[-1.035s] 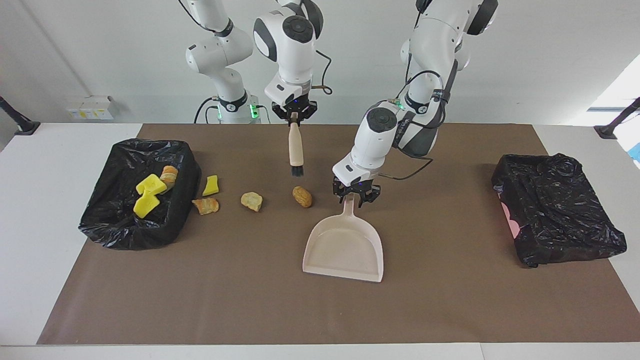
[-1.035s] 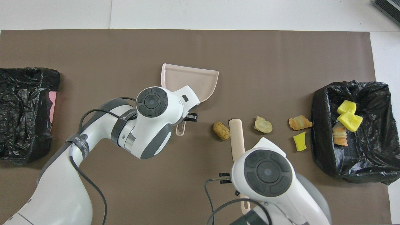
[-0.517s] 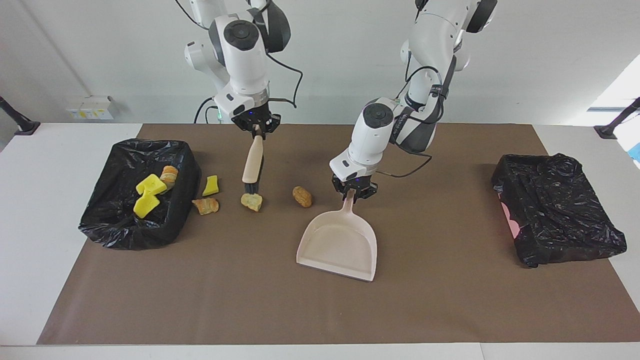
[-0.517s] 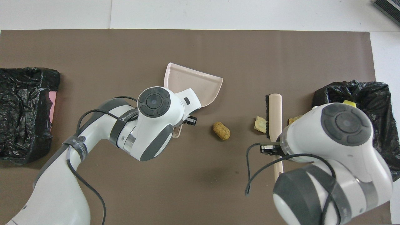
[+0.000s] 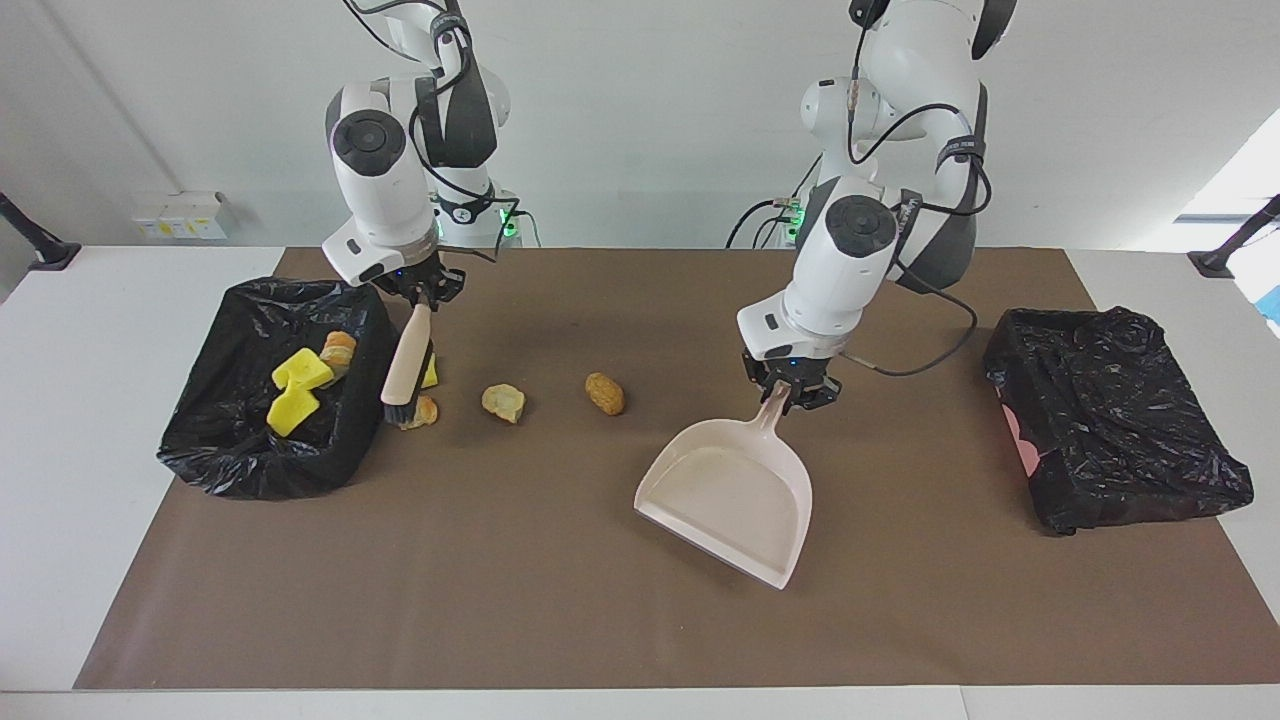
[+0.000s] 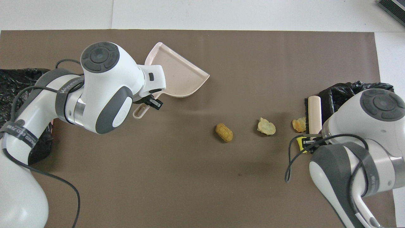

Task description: Sweep and dump trash in bin

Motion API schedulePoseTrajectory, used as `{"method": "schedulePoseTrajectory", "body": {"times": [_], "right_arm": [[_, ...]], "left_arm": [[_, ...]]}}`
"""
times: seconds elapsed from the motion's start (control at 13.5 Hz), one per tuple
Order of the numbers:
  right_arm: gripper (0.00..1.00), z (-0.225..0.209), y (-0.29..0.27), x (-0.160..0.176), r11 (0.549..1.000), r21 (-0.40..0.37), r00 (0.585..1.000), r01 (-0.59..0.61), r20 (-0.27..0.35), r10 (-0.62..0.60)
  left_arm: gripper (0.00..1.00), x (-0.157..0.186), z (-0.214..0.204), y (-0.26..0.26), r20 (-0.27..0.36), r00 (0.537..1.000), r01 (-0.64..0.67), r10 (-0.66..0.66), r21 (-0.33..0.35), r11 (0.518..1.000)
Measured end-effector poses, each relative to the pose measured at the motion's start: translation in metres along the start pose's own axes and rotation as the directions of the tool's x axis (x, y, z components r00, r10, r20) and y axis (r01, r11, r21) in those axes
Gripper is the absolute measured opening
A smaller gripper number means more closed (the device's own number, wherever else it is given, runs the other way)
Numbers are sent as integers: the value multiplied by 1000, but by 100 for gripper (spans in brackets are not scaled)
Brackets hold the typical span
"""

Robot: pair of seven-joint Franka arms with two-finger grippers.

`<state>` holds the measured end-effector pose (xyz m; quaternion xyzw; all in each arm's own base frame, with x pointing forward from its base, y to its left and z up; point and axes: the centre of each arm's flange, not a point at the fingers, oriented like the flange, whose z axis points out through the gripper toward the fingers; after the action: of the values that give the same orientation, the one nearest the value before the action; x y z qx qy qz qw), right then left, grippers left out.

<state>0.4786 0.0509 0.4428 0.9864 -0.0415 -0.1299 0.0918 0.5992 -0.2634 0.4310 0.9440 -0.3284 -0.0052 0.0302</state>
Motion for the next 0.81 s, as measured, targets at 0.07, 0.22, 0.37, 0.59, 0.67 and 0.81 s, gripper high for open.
{"method": "schedulePoseTrajectory", "body": {"times": [0.07,0.22,0.37,0.59,0.67,0.81], "right_arm": [[26,5,5,-6,1000,-18,999,2,35,-1],[26,13,10,-20,999,-54,995,6,96,-1],[26,28,14,-26,994,-103,992,18,126,-5],[26,38,27,-26,994,-111,989,-13,144,29],[26,40,32,-24,993,-110,989,-41,140,56],[26,48,26,-18,986,-121,984,-113,127,129]], "left_arm": [[31,1,-1,-14,0,999,-42,42,-4,999],[31,3,0,-34,-1,991,-135,135,2,991],[31,-1,3,-50,9,978,-209,209,13,978],[31,-6,3,-64,47,936,-350,348,44,936],[31,-8,4,-67,61,908,-417,414,38,908],[31,-12,6,-68,95,863,-499,495,19,866]]}}
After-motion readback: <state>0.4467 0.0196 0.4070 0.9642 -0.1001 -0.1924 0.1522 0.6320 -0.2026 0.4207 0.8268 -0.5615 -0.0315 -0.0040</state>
